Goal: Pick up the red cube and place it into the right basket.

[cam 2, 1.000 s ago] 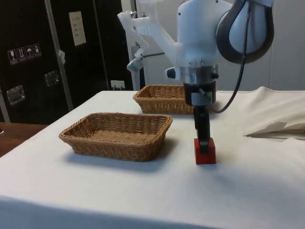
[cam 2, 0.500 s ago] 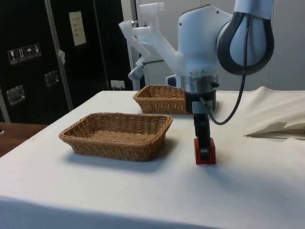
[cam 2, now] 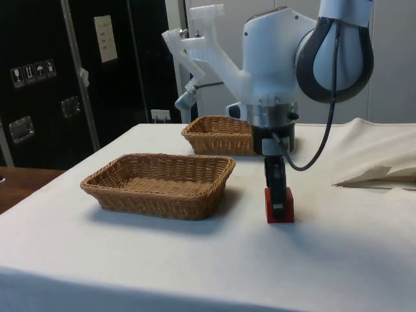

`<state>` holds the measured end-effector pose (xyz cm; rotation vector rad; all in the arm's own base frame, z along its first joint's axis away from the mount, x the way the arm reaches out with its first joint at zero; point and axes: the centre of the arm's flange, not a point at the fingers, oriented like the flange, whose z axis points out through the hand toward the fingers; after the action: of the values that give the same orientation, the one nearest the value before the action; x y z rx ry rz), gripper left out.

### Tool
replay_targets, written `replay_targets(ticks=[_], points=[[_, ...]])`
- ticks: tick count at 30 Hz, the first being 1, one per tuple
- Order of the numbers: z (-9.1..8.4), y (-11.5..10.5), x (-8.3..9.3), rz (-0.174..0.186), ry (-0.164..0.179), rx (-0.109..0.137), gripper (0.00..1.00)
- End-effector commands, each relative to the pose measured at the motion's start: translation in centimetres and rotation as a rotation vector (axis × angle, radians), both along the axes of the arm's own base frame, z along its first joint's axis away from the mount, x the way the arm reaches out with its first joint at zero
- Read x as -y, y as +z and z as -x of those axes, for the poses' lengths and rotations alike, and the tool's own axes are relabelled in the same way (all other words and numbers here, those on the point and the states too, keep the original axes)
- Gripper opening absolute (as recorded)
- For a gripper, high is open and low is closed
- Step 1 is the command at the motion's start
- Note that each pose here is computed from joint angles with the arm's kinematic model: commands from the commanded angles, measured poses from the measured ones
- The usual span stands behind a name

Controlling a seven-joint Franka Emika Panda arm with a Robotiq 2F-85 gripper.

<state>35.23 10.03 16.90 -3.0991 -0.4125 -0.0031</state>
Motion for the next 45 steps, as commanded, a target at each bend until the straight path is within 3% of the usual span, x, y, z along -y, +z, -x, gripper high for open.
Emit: replay_targets(ticks=[1, 10, 18, 19, 37, 38, 39, 45], points=[[0.0, 0.0, 0.0, -0.001, 0.0, 0.001, 0.02], [0.0, 0.0, 0.0, 0.0, 0.0, 0.0, 0.03], [-0.2, 2.2, 0.3, -0.014, -0.013, 0.005, 0.03], [-0.3, 1.7, 0.1, -0.016, -0.011, 0.008, 0.03], [-0.6, 8.3, 1.1, -0.056, -0.042, -0.005, 0.03], [-0.6, 8.3, 0.9, -0.071, -0.038, -0.003, 0.03], [-0.6, 8.9, 1.2, -0.059, -0.043, -0.005, 0.03], [-1.2, 10.8, 2.1, -0.068, -0.046, -0.001, 0.03]])
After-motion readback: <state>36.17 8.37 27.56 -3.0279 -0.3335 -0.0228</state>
